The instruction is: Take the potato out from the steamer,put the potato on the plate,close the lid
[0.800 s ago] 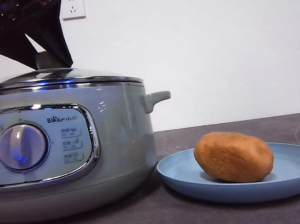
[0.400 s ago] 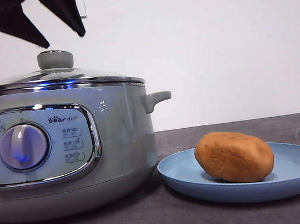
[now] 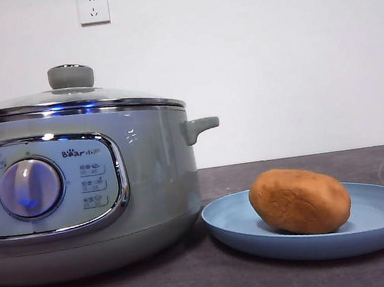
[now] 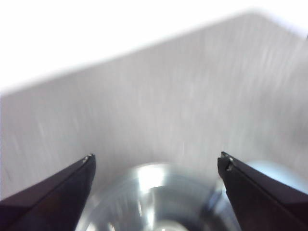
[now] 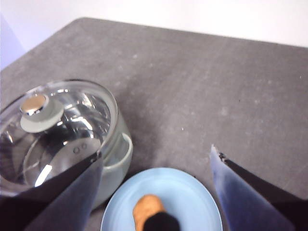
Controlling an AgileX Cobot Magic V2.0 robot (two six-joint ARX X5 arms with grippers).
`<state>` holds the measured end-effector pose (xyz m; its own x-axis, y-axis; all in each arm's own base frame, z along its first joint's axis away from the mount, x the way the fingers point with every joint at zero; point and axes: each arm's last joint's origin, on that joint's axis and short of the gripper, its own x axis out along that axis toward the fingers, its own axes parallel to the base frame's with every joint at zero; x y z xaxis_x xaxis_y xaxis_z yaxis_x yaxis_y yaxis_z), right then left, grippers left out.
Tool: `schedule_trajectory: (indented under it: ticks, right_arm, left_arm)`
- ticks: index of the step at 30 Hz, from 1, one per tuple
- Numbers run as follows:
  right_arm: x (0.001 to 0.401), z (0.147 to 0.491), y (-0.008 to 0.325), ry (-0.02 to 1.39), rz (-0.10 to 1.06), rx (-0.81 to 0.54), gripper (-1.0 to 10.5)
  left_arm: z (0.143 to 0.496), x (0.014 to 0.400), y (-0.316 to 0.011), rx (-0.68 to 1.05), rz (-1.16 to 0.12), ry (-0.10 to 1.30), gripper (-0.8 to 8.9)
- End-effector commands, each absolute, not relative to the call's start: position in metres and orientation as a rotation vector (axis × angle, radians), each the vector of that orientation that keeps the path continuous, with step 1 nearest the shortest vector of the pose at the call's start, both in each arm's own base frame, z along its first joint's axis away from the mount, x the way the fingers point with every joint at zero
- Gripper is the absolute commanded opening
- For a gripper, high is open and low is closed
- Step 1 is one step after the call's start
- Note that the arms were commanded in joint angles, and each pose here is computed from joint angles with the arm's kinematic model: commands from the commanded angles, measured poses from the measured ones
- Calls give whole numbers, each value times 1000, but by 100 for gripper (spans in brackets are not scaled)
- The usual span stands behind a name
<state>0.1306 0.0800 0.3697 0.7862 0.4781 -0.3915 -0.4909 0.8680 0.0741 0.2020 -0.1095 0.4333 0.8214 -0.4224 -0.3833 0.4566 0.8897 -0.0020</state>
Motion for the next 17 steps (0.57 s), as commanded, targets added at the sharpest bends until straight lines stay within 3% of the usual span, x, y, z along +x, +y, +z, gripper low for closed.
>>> schedule_trajectory:
  ticks: [1, 4, 10, 13, 14, 17]
  right_arm:
    - [131, 373, 80, 384, 529, -26, 375]
    - [131, 374, 80, 376, 530, -25, 375]
    - [132, 378, 82, 333, 563, -8, 357]
    - [130, 384, 82, 313, 592, -14, 45]
    - [130, 386, 82, 298, 594, -31, -20]
    - [128, 392, 81, 274, 596, -40, -8]
  left_arm:
    - [449, 184, -99, 81, -472, 319, 436]
    - [462, 161, -87, 63, -473, 253, 423]
    - [472, 121, -65, 52, -473, 204, 299]
    - [471, 110, -59, 88, -478, 213, 28]
    - [470, 107, -57, 93, -477, 221, -14]
    - [468, 102, -55, 99, -476, 238, -8]
